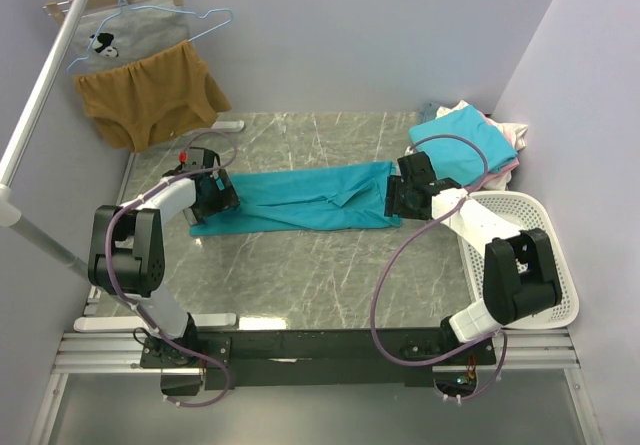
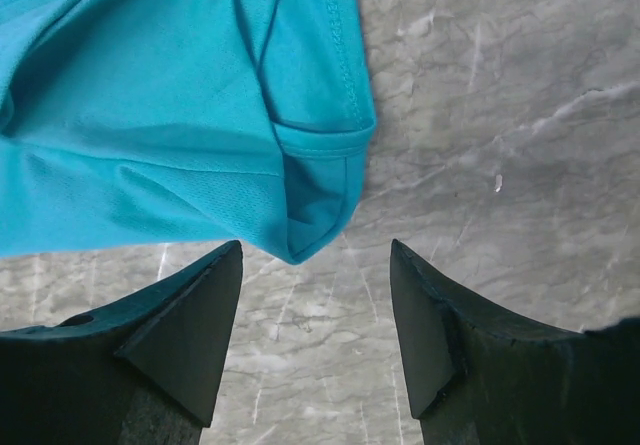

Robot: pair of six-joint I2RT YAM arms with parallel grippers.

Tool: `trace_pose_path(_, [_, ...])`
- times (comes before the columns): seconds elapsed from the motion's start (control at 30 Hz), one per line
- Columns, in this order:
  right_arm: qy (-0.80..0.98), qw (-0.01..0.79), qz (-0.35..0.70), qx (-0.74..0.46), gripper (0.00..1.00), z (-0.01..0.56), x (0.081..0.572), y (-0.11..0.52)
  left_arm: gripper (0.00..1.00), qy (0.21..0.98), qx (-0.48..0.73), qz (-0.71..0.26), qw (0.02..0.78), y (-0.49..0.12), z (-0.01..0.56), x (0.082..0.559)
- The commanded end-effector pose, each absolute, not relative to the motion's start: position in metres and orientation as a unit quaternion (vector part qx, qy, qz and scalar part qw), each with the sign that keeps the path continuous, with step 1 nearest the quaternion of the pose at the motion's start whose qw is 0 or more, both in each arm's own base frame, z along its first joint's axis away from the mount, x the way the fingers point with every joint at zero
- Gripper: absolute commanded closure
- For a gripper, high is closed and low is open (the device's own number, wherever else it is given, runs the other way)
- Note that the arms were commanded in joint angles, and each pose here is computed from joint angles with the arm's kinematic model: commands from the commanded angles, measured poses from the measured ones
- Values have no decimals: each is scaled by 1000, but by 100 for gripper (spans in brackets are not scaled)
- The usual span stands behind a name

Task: Fold and stack the t-shirts
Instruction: Fold the other side of the tshirt into a rectangle

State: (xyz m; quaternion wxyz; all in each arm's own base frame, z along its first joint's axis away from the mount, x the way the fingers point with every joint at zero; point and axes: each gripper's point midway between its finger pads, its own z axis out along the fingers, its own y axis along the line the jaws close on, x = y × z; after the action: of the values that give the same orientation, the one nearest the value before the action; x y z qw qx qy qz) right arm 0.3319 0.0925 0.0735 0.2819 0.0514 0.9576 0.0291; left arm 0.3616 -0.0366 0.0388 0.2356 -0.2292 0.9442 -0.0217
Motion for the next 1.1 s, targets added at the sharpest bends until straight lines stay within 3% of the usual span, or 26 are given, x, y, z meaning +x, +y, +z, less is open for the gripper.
trace_pose_path(0.0, [956, 290, 10, 39, 33, 77, 335, 85, 0, 942, -227, -30, 243, -39, 38, 362])
trace_pose_path(0.5, [971, 240, 13, 15, 38, 51, 325, 93, 1, 942, -225, -33, 248, -40, 39, 362])
trace_pose_path(0.7, [975, 224, 6, 10, 47, 50, 323, 95, 0, 943, -224, -29, 245, -38, 38, 361])
trace_pose_path(0.87, [967, 253, 33, -7, 43, 82, 320, 110, 1, 942, -224, -31, 246, -39, 38, 361])
trace_pose_path(1.07, [970, 238, 36, -23, 42, 76, 308, 119, 0, 945, -222, -34, 239, -41, 34, 360])
